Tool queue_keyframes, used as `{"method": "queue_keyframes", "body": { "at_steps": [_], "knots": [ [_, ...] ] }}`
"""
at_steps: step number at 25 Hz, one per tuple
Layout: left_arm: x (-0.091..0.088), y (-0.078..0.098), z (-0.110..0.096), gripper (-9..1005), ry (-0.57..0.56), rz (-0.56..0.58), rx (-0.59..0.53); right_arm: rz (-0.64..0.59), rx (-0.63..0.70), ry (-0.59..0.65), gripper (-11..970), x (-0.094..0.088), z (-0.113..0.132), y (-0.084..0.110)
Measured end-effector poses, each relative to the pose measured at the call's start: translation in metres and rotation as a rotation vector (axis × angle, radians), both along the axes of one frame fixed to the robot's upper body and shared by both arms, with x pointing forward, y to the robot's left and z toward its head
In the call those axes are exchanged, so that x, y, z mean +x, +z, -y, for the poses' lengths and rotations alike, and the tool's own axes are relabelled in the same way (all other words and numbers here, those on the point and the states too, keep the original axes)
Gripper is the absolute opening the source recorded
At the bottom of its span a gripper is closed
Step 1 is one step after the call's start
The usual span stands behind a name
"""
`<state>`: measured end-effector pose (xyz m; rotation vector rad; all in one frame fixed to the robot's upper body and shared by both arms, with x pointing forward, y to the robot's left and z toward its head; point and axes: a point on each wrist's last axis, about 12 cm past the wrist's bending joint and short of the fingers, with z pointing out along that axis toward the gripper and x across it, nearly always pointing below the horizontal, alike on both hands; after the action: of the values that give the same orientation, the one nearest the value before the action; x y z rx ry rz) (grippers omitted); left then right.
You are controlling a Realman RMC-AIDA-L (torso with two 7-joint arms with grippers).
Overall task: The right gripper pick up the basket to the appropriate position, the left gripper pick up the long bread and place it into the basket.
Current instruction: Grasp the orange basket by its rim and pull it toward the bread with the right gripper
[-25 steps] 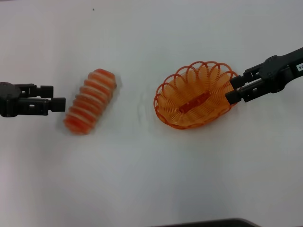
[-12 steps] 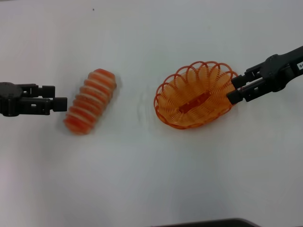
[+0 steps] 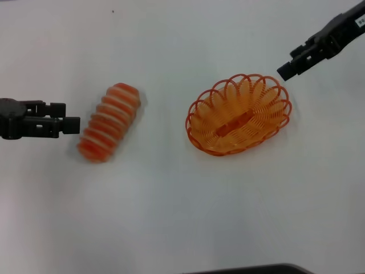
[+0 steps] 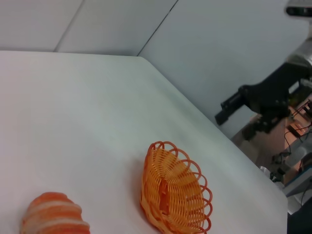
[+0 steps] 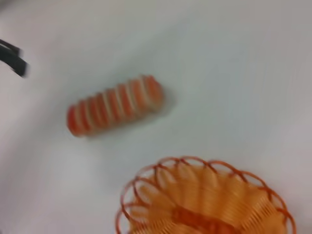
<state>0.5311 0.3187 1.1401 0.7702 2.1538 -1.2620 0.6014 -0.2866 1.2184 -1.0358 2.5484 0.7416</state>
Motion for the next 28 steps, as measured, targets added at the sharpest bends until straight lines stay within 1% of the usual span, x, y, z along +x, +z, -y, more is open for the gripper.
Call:
{"method": "queue_keyframes", "body": {
  "at_steps": [2,4,8,11,15,19,23,28],
  "knots": [
    [0.0,0.001,0.0,923,-0.003,-0.001,0.0,-0.022,-0.083,-0.008,746,0.005,-0.008,0.002],
    [0.0,0.001,-0.001,922,-0.005,-0.002,0.0,-0.033,-0.132,-0.03,746,0.008,-0.013,0.001],
    [-0.001,0.002,-0.002,920,-0.007,-0.002,0.001,-0.027,-0.189,-0.095,745,0.015,-0.018,-0.004],
    [-0.001,0.001,-0.001,919,-0.01,-0.004,-0.001,-0.024,-0.223,-0.15,745,0.019,-0.018,-0.007],
    [-0.001,0.0,0.001,917,-0.013,-0.006,-0.006,-0.019,-0.272,-0.231,745,0.023,-0.01,-0.011],
    [-0.001,0.0,0.001,916,-0.014,-0.006,-0.005,-0.021,-0.303,-0.271,745,0.026,-0.008,-0.022],
    [-0.001,0.0,0.002,914,-0.012,-0.006,-0.006,-0.014,-0.295,-0.268,746,0.028,-0.016,-0.036],
    [0.0,0.0,0.005,912,-0.017,-0.004,-0.01,-0.025,-0.298,-0.235,746,0.028,-0.03,-0.059]
  ]
}}
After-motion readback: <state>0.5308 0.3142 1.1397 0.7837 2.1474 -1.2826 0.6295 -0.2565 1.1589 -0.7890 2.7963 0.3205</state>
